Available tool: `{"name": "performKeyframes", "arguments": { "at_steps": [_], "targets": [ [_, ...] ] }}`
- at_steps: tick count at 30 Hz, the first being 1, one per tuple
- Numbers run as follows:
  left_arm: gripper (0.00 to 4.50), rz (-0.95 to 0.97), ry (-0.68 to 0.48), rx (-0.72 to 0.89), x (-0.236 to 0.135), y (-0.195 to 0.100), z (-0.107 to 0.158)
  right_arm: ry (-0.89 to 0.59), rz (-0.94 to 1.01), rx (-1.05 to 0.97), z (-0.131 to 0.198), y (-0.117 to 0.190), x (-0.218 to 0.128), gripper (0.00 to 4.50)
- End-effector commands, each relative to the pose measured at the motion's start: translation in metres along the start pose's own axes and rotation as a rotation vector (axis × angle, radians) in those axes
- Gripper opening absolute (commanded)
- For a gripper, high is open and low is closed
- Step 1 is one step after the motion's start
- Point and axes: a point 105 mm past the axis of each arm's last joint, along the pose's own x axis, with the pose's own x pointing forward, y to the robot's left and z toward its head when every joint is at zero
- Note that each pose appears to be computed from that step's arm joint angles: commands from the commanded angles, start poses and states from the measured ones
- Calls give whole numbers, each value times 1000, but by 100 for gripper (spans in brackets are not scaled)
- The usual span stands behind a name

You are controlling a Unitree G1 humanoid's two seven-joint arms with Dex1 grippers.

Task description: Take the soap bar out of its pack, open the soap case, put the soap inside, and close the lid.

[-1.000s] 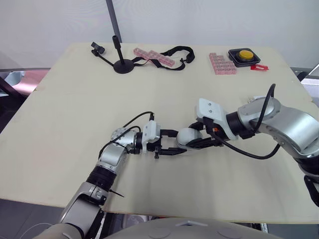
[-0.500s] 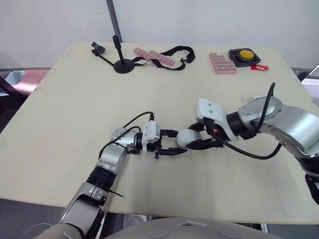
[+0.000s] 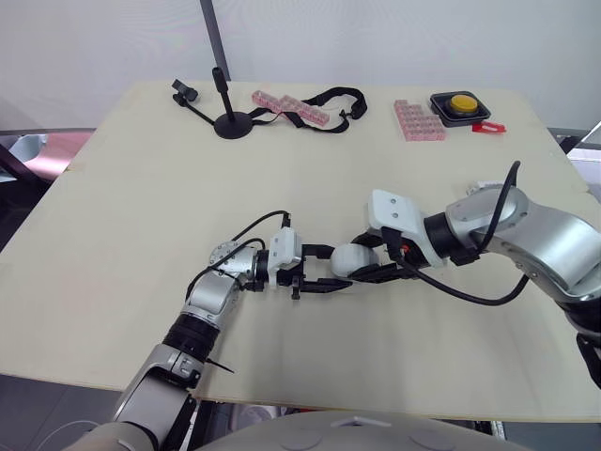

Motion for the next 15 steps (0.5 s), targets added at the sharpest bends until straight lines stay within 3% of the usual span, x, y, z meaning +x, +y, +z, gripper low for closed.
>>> {"name": "performKeyframes", "arguments": {
  "at_steps": [1, 15],
  "targets": [
    [190, 23, 12, 3, -1, 3, 0, 44, 34, 19, -12, 8, 5, 196],
    [190, 18, 8, -1, 0, 3, 0, 45, 10, 24, -7, 3, -4, 196]
  ]
}}
